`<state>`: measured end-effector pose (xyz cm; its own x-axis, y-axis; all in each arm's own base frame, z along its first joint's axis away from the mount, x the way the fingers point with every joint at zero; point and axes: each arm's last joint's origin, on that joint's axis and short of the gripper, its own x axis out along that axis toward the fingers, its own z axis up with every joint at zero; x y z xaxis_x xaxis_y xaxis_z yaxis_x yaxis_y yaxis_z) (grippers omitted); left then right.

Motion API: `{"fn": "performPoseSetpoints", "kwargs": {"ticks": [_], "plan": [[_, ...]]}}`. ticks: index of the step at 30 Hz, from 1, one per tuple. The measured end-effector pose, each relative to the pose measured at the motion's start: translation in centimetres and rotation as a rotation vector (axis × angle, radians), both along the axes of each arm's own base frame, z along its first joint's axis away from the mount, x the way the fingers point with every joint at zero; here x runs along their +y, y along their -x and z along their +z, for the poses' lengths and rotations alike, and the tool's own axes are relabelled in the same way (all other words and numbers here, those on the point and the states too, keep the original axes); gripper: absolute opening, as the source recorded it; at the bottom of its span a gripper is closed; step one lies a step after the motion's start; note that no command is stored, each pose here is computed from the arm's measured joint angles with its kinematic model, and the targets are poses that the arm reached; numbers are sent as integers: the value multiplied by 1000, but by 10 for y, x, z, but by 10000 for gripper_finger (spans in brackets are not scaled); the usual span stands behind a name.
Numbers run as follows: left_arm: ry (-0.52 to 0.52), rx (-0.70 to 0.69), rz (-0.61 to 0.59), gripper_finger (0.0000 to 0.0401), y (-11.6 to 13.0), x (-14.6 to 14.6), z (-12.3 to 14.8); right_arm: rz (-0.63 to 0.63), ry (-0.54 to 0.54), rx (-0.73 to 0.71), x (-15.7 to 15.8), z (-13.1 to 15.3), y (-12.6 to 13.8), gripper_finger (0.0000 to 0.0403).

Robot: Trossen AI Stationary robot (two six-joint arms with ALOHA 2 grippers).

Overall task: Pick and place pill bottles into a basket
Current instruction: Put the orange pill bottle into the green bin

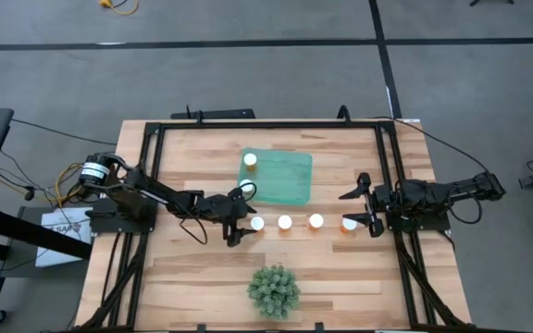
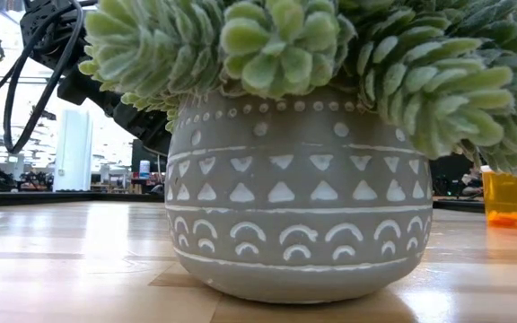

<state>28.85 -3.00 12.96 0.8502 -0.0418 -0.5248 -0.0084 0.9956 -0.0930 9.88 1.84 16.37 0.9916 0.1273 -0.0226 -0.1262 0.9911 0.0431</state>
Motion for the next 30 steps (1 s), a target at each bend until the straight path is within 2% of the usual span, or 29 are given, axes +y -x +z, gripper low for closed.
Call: {"fn": "performPoseSetpoints", "kwargs": {"ticks": [9, 22, 30], "plan": [[-8, 0, 9, 298, 0, 0, 0, 0, 0, 0, 0, 0, 0, 260], [-19, -48, -2, 180, -2, 0, 4, 0, 0, 0, 0, 0, 0, 260], [-48, -66, -12, 178, -15, -1, 8, 0, 0, 0, 0, 0, 0, 260]]}}
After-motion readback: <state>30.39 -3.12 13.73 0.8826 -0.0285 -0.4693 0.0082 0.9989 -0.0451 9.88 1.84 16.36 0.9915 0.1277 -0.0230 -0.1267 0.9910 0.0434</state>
